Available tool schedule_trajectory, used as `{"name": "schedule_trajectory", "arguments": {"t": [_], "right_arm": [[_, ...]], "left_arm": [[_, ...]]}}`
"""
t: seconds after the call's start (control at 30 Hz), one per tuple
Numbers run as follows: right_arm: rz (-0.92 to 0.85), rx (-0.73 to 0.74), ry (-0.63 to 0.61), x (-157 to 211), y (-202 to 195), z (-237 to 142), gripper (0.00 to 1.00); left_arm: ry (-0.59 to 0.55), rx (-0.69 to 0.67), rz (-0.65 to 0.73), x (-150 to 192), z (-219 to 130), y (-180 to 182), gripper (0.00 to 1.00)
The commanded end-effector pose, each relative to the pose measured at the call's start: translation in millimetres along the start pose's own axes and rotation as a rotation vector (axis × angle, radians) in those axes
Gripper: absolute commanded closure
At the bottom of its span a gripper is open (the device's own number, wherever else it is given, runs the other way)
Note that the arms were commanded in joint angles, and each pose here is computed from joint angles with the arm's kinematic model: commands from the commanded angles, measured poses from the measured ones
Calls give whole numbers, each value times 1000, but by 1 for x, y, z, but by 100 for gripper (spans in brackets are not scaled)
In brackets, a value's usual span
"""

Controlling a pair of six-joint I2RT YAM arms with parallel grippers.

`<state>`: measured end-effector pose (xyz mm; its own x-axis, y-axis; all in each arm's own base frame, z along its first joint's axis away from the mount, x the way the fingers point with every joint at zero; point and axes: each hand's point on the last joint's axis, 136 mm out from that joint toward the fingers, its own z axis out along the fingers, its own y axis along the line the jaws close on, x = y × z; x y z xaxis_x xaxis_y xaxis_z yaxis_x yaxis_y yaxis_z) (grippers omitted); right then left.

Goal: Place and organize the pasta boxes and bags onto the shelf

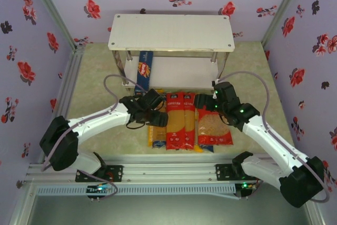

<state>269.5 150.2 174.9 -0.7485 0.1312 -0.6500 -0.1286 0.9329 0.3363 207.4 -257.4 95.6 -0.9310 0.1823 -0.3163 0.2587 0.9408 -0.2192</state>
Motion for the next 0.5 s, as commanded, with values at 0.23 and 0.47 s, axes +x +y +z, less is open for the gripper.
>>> {"name": "schedule_trajectory", "arguments": {"t": [0.23,0.47], "right_arm": [[28,-23,2,6,5,-7,7],[21,-11,-2,4,5,-8,7]], "left_arm": [[43,34,-6,4,29,-10,18],[67,31,7,2,41,-6,17]]}}
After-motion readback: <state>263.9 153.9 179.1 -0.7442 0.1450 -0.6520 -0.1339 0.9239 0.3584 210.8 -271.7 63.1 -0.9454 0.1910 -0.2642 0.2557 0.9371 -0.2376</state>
